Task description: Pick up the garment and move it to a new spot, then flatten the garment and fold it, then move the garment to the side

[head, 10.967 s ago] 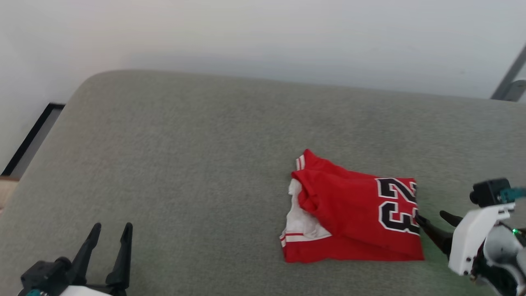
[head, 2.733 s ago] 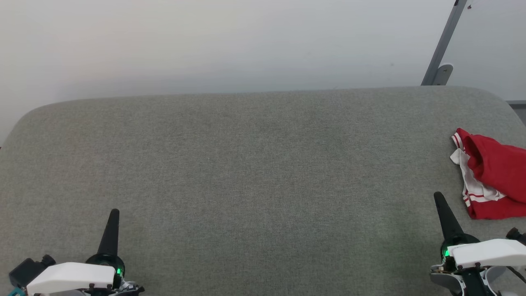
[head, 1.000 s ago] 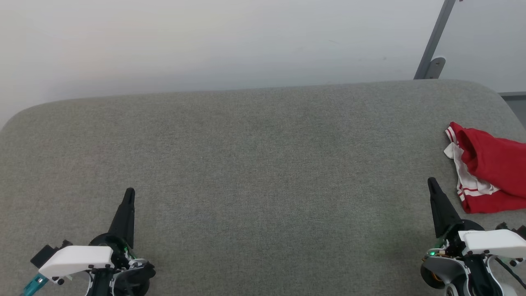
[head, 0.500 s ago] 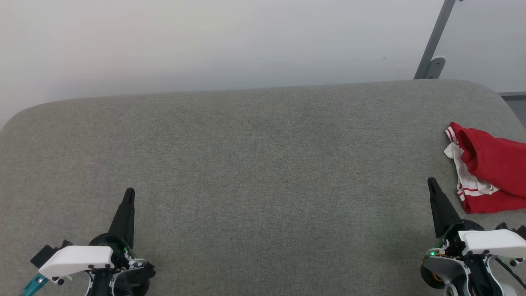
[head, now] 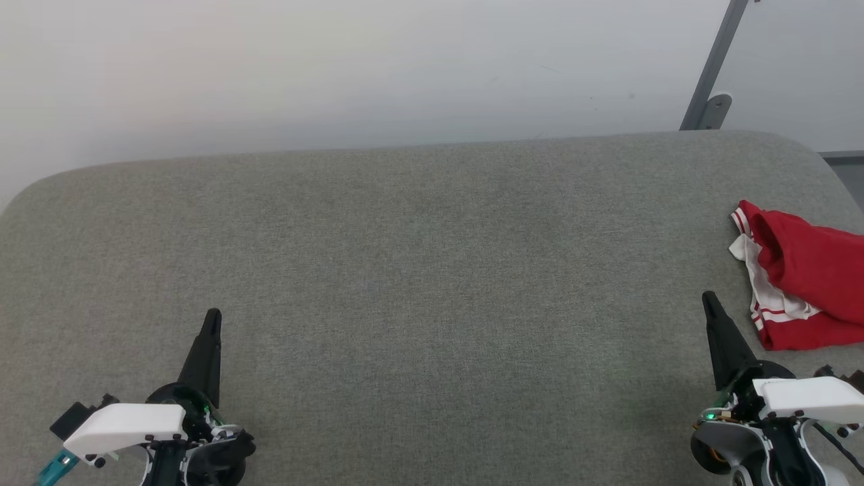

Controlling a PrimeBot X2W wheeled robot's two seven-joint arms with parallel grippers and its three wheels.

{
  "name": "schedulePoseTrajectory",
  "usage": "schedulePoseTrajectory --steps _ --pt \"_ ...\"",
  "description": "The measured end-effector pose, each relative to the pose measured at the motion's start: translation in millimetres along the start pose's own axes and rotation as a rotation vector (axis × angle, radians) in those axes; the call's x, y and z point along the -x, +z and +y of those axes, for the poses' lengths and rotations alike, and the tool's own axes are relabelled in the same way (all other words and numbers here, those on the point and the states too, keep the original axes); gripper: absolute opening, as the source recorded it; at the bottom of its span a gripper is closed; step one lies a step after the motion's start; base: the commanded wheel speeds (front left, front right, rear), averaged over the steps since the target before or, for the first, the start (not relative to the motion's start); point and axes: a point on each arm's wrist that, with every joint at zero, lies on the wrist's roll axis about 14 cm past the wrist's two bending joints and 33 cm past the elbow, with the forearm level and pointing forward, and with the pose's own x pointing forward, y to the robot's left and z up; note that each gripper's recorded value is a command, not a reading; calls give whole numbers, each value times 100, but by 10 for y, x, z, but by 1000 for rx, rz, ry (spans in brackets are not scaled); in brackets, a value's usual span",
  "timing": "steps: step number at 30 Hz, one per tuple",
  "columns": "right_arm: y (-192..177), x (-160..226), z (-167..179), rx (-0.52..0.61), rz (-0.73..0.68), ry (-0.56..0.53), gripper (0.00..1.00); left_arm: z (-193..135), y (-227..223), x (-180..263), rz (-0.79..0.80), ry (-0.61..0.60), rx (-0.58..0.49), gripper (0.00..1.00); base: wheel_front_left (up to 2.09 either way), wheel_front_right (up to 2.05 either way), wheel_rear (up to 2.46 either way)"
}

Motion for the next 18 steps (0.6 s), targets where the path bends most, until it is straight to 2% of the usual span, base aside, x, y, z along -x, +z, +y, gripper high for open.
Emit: schedulePoseTrajectory --steps 18 --pt "0 0 0 0 0 0 0 0 1 0 0 0 0 0 0 0 0"
